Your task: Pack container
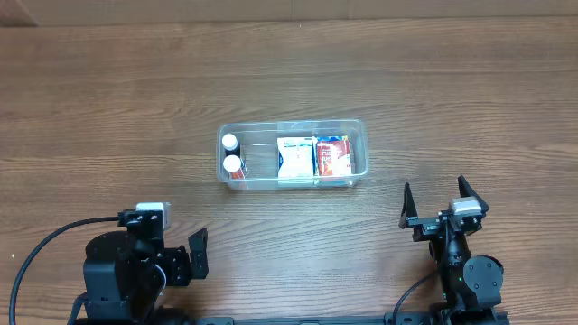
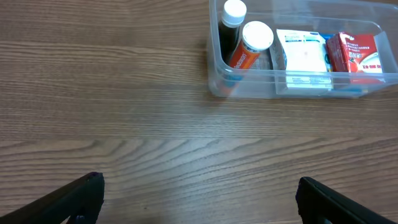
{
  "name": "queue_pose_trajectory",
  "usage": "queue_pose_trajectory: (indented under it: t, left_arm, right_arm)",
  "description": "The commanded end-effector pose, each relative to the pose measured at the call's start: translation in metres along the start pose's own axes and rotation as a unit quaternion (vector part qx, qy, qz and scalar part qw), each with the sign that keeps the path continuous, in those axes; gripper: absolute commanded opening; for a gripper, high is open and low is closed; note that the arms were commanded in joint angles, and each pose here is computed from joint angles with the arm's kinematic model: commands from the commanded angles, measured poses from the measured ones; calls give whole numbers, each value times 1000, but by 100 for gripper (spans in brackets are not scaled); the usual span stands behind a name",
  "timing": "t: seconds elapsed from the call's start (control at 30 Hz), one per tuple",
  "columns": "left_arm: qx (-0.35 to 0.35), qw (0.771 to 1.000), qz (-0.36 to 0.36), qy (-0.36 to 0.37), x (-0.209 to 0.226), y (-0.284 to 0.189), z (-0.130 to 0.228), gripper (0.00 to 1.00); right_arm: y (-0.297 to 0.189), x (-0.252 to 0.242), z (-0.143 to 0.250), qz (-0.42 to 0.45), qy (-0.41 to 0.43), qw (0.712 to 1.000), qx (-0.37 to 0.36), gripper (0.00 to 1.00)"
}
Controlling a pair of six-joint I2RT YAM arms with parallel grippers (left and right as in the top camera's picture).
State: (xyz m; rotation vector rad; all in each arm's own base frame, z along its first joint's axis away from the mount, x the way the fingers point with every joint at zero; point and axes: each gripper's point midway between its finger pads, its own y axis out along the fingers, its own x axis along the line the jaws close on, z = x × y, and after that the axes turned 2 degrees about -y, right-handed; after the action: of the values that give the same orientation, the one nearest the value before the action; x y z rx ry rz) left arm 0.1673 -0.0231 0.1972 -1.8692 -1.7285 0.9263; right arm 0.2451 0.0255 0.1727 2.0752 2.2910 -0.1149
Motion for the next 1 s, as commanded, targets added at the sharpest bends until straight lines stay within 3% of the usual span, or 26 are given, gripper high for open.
queue_pose_trajectory:
  t: [0.0,0.43,0.53,0.8,0.97]
  left_arm:
    - [-4,1000,3,-4,-1,-1,0,100]
    - [-4,1000,3,-4,-1,0,0,100]
    - [5,1000,-15,-5,8,9,16,100]
    - [-44,998,-40,3,30,51,59,100]
    - [-84,995,-54,22,35,57,54,100]
  right_arm:
    - [0,1,2,-3,-4,1000,-2,100]
    - [0,1,2,-3,-4,1000,-2,100]
    - [0,1,2,-3,-4,1000,-2,100]
    - [0,1,2,-3,-4,1000,-2,100]
    - [0,1,2,-3,-4,1000,-2,100]
